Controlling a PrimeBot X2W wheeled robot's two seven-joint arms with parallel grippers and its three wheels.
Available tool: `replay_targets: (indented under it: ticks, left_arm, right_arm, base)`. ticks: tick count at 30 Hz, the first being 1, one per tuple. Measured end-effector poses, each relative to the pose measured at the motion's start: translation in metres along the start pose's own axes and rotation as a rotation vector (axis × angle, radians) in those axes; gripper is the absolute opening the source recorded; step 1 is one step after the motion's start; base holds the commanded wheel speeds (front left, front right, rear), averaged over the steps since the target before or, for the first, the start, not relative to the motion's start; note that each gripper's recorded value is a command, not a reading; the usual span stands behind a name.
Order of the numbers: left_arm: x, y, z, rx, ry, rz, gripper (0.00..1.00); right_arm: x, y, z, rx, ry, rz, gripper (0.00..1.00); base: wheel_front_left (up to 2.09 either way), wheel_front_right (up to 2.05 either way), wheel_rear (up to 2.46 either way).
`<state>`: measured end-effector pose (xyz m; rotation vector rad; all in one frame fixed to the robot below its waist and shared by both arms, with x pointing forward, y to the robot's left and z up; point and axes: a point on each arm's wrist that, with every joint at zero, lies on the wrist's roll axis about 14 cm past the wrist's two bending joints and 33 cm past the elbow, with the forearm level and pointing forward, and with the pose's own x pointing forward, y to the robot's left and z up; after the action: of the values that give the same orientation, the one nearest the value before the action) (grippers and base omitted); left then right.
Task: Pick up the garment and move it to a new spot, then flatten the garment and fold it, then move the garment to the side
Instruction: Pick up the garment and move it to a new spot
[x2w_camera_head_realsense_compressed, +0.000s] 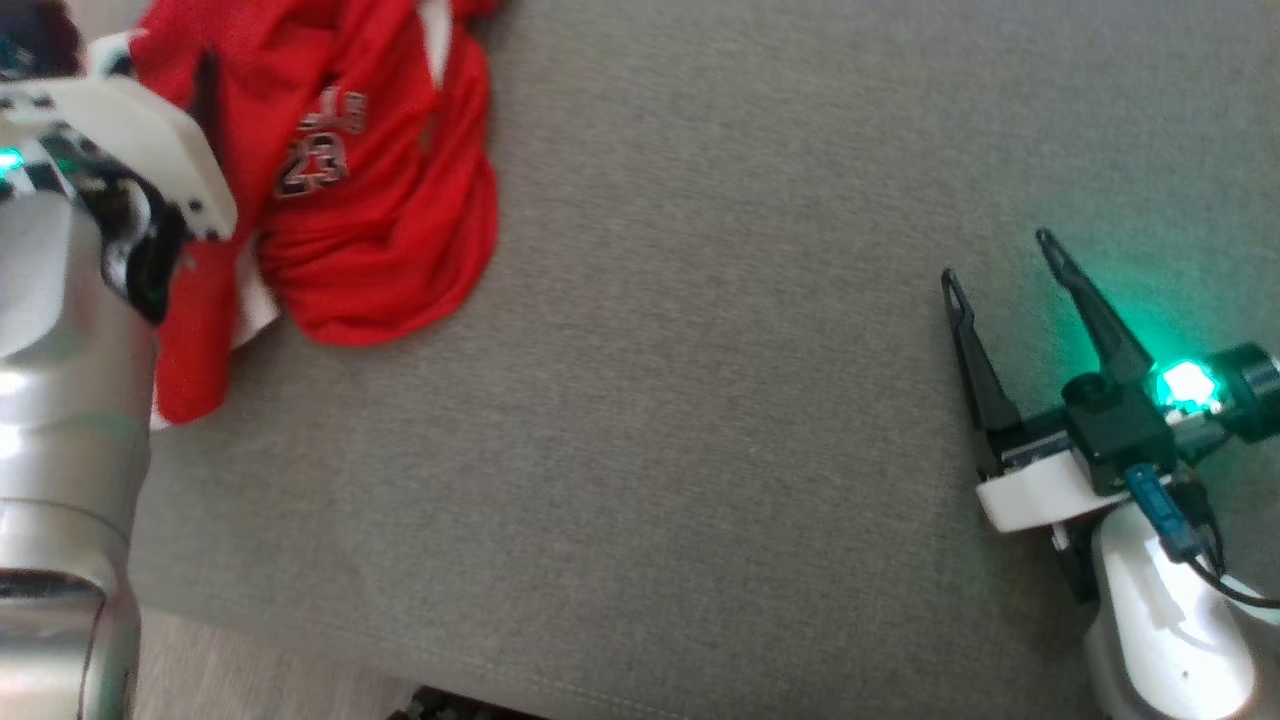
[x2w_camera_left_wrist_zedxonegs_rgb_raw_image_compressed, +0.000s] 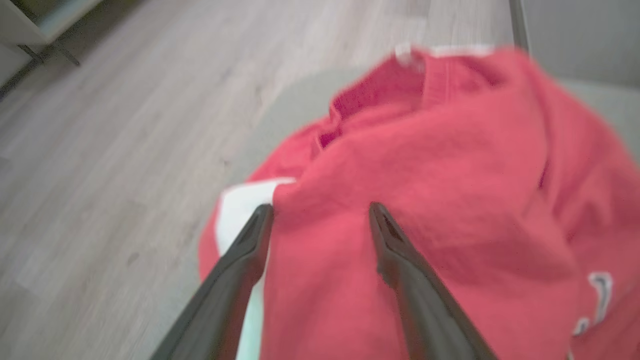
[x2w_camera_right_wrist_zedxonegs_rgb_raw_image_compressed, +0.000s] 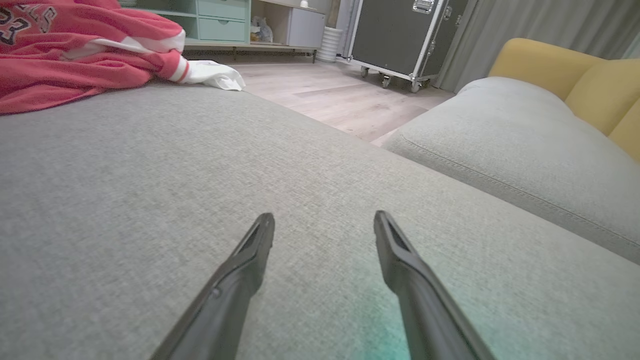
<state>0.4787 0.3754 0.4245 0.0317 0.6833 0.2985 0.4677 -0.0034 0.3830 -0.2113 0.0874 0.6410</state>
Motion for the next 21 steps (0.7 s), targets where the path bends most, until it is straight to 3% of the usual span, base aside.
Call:
replay_targets:
  ticks: [3, 4, 5, 11, 15, 21]
  left_arm:
    - [0.013, -0.009, -0.034, -0.006, 0.112, -0.019, 1.00]
    - [0.016, -0.010, -0.042, 0.002, 0.133, -0.022, 0.93]
    - [0.018, -0.011, -0.048, 0.008, 0.149, -0.024, 0.00]
    - [0.015, -0.002, -0.021, 0.096, -0.004, -0.028, 0.00]
    - [-0.005, 0.018, 0.028, 0.149, -0.174, -0.004, 0.00]
    - [-0.058, 0.017, 0.121, 0.265, -0.496, -0.026, 0.00]
  right_arm:
    - [0.002, -0.008, -0.003, 0.000, -0.007, -0.020, 1.00]
    - [0.002, -0.010, -0.004, -0.002, -0.007, -0.025, 1.00]
    - [0.003, -0.013, -0.005, -0.002, -0.008, -0.031, 1.00]
    - [0.000, -0.017, -0.002, -0.007, -0.010, -0.045, 1.00]
    - [-0.006, -0.015, 0.006, -0.016, -0.005, -0.045, 1.00]
    - [-0.031, -0.005, 0.028, 0.006, -0.016, -0.058, 1.00]
  base:
    - [0.00, 0.00, 0.00]
    - [0.00, 0.00, 0.00]
    - [0.00, 0.00, 0.00]
    - [0.00, 0.00, 0.00]
    - [0.00, 0.00, 0.00]
    - [0.00, 0.00, 0.00]
